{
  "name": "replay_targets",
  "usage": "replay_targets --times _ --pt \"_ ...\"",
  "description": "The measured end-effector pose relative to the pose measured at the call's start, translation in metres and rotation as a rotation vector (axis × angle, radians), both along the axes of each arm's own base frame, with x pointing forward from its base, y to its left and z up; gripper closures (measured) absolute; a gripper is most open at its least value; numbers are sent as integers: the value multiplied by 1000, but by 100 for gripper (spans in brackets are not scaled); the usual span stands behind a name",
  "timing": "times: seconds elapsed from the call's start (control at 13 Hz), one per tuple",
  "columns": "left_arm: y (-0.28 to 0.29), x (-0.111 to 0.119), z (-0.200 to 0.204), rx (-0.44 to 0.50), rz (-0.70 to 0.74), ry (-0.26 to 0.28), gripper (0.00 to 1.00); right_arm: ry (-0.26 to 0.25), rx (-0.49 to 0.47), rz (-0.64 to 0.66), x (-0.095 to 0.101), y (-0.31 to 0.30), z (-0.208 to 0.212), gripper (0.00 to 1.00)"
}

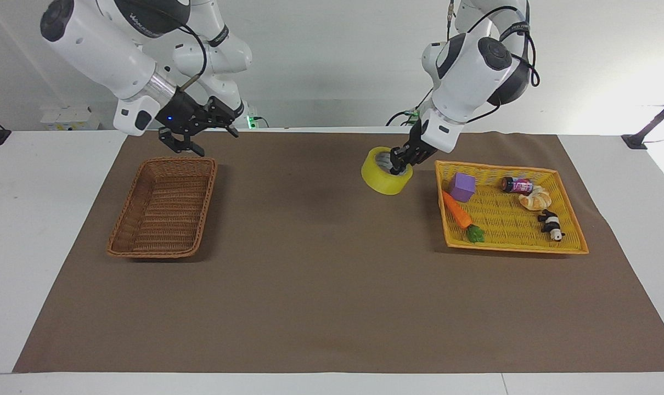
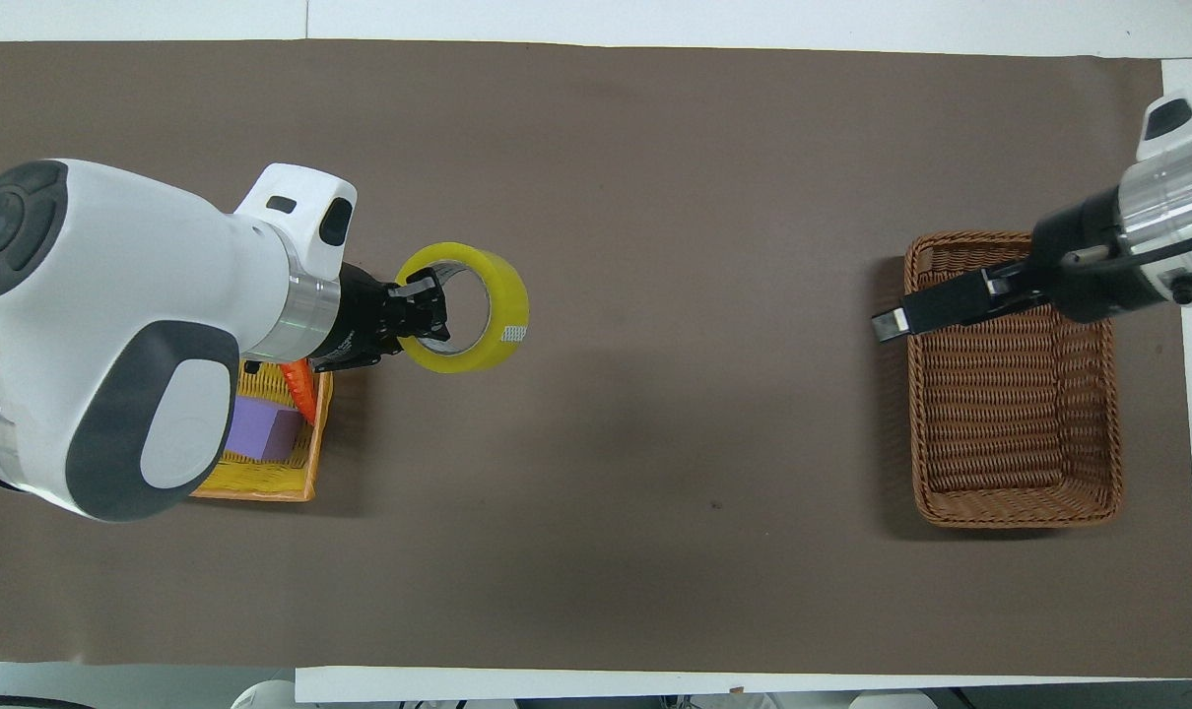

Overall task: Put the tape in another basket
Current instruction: 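Lift the tape with the left gripper while the right gripper reaches toward it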

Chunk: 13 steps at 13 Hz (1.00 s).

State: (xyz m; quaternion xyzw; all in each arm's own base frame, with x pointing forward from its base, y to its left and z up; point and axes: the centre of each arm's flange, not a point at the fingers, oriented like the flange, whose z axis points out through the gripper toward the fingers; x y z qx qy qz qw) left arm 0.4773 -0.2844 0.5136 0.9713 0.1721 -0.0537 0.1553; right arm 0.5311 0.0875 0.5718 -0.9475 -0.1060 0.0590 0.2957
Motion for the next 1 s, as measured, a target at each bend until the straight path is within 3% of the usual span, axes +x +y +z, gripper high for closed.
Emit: replay_targets --times 0.15,0.38,0.62,1.0 --pt "-4 -3 -1 -2 -7 6 79 39 166 -60 0 25 -27 0" --pt "-14 -12 -7 3 -31 16 79 6 206 -71 -4 88 -55 0" --pt "-14 -15 -15 11 -33 31 79 53 273 -85 -17 125 -91 0" --pt "-15 -16 -16 12 -36 33 79 128 454 -172 -9 135 -117 0"
